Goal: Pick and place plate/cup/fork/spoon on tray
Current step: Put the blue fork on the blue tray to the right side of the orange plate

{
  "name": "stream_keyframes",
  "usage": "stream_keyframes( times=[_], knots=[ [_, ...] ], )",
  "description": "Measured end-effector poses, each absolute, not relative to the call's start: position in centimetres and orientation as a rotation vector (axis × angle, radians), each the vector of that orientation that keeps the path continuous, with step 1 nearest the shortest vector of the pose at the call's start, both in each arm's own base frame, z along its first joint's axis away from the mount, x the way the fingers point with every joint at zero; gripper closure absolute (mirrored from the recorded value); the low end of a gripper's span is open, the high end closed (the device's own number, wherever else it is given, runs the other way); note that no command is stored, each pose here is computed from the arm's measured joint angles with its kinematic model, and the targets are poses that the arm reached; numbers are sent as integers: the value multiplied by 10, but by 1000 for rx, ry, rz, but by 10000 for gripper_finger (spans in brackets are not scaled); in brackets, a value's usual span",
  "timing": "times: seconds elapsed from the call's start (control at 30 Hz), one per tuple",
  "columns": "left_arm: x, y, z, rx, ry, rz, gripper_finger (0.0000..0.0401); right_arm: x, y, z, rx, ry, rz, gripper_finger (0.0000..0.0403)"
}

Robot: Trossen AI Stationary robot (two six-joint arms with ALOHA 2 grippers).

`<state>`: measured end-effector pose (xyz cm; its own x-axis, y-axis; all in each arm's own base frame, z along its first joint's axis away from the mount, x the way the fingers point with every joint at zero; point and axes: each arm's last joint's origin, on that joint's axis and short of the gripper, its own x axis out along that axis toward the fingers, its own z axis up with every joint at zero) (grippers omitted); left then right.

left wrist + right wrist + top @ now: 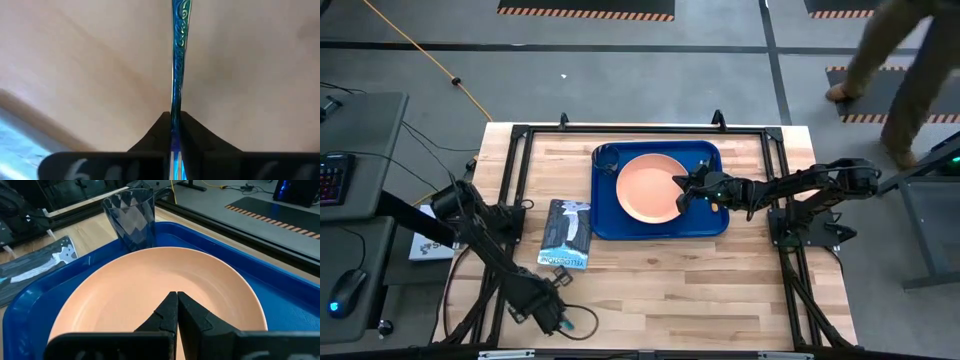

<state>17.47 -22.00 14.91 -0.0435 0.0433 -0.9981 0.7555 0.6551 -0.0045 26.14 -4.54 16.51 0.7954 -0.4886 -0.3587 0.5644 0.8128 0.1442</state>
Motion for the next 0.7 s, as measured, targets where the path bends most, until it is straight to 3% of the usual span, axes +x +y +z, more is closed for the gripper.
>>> stream_keyframes(
  times=[0.27,0.5,0.7],
  knots=[
    [194,-208,212,551,1282,-528,393,261,-45,165,255,320,-564,403],
    [210,-146,270,527,866,61,394,263,-42,166,323,307,-485,403],
    [232,-92,288,452,632,307,394,271,-27,181,333,166,-307,403]
  ],
)
